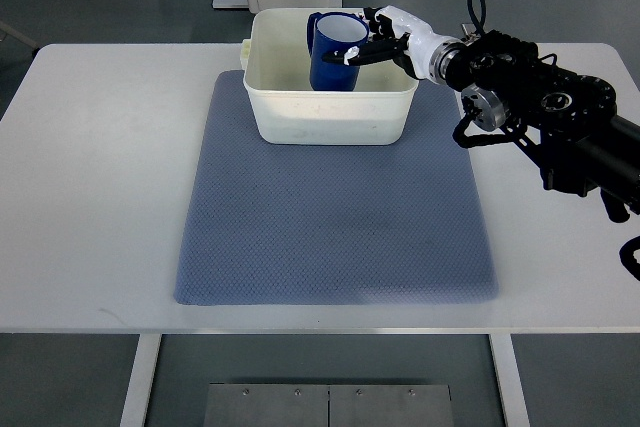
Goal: Place cup in box with right hand
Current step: 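Lower the held mug into the cream box with the right hand, then open the right hand's fingers to release the mug in the box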
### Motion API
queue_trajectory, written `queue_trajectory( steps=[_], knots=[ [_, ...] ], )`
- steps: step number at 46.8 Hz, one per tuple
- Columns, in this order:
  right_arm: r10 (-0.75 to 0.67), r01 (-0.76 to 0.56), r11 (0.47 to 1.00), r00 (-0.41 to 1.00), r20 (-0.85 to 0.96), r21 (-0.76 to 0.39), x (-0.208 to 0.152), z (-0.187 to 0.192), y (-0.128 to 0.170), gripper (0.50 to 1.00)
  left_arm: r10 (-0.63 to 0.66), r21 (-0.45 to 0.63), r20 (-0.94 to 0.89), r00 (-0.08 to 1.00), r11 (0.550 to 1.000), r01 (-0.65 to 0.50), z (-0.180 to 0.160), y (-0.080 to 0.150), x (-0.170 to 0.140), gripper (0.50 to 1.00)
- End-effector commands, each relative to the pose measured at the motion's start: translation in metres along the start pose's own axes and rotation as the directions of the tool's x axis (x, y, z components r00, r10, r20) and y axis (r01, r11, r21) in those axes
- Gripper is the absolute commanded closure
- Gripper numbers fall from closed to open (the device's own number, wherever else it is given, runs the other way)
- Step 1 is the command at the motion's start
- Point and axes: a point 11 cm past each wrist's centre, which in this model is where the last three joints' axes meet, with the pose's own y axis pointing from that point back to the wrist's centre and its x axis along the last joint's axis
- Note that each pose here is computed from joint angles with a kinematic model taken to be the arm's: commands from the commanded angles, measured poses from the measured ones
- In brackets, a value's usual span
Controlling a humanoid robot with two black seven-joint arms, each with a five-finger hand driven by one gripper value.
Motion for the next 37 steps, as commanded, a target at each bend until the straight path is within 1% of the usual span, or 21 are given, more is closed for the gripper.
queue_trajectory(
  steps=[1, 2, 3, 4, 5, 7, 26, 32, 37],
  knots=[
    [0.0, 0.0, 1.0, 1.0, 0.002, 0.002, 0.0, 0.0, 0.0, 0.727, 0.0, 0.0, 0.001, 1.0, 1.0, 0.0, 0.0, 0.0, 0.0, 0.5],
    [0.0, 0.0, 1.0, 1.0, 0.004, 0.0, 0.0, 0.0, 0.0, 0.658, 0.0, 0.0, 0.001, 1.0, 1.0, 0.0, 0.0, 0.0, 0.0, 0.5],
    [0.0, 0.0, 1.0, 1.0, 0.004, 0.002, 0.0, 0.0, 0.0, 0.601, 0.0, 0.0, -0.001, 1.0, 1.0, 0.0, 0.0, 0.0, 0.0, 0.5],
    [0.0, 0.0, 1.0, 1.0, 0.006, 0.001, 0.0, 0.001, 0.0, 0.563, 0.0, 0.0, 0.001, 1.0, 1.0, 0.0, 0.0, 0.0, 0.0, 0.5],
    [0.0, 0.0, 1.0, 1.0, 0.006, 0.001, 0.0, 0.001, 0.0, 0.538, 0.0, 0.0, 0.001, 1.0, 1.0, 0.0, 0.0, 0.0, 0.0, 0.5],
    [-0.001, 0.001, 1.0, 1.0, 0.006, 0.002, 0.0, 0.001, 0.0, 0.513, 0.0, 0.0, 0.001, 1.0, 1.0, 0.0, 0.0, 0.0, 0.0, 0.5],
    [-0.008, 0.008, 1.0, 1.0, 0.013, 0.009, -0.003, 0.0, 0.0, 0.507, 0.0, 0.0, 0.001, 1.0, 1.0, 0.0, 0.0, 0.0, 0.0, 0.5],
    [-0.001, -0.001, 0.998, 1.0, 0.026, 0.069, 0.001, -0.012, 0.001, 0.507, 0.0, 0.0, 0.001, 1.0, 1.0, 0.0, 0.0, 0.0, 0.0, 0.5],
    [0.024, -0.033, 0.991, 0.997, 0.073, 0.132, 0.015, -0.026, 0.005, 0.507, 0.0, 0.0, 0.001, 1.0, 1.0, 0.0, 0.0, 0.0, 0.0, 0.5]
  ],
)
